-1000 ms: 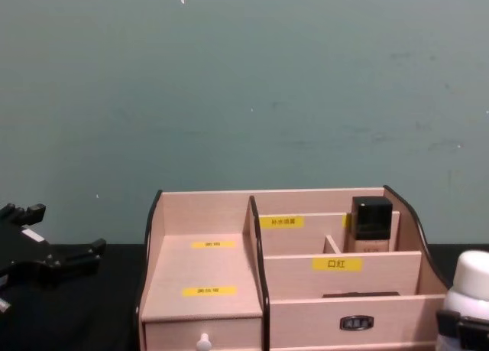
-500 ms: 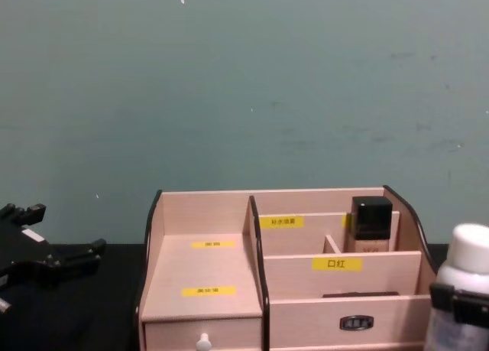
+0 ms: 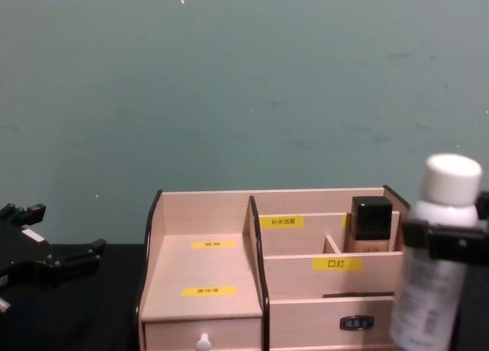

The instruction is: Pick up the facial cleanser and watermelon frost from the table and place them into the tiered storage box.

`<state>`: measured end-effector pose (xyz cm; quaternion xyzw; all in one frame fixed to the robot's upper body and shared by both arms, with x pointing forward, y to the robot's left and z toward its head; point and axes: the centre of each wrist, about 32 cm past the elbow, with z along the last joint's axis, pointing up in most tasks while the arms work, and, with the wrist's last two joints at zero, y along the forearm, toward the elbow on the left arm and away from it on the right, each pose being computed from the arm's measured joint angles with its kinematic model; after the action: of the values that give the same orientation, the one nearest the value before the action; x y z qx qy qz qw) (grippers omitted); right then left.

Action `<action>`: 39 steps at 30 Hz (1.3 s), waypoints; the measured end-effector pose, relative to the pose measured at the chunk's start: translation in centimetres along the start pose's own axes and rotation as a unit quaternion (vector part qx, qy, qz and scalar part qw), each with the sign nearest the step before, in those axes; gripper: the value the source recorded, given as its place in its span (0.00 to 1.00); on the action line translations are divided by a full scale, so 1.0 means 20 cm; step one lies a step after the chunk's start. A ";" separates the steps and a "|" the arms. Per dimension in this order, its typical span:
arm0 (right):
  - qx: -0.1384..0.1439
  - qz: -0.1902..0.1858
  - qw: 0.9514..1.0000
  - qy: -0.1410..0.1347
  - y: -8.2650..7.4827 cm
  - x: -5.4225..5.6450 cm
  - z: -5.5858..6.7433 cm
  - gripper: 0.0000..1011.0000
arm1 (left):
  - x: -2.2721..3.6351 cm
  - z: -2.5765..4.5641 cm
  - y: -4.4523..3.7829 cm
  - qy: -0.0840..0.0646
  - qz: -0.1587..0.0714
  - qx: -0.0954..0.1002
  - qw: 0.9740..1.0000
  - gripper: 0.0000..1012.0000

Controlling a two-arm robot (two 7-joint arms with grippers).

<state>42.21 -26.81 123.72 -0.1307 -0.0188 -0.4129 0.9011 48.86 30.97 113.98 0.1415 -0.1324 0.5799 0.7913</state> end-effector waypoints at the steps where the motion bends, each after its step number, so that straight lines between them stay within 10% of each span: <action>1: 0.003 0.004 1.000 -0.002 0.01 0.00 0.03 0.61 | 0.000 0.000 0.000 0.000 0.000 0.000 1.000 0.99; 20: 0.035 0.016 0.999 -0.006 0.25 0.01 0.22 0.61 | 0.000 0.000 0.000 0.000 0.000 0.000 1.000 0.99; 39: 0.037 -0.005 0.999 -0.011 0.52 0.12 0.25 0.61 | 0.000 0.000 0.000 0.000 0.000 0.000 1.000 0.99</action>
<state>51.84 -20.78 126.66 -0.1014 -0.0450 -0.4148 0.9031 48.86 30.96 113.98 0.1414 -0.1325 0.5799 0.7913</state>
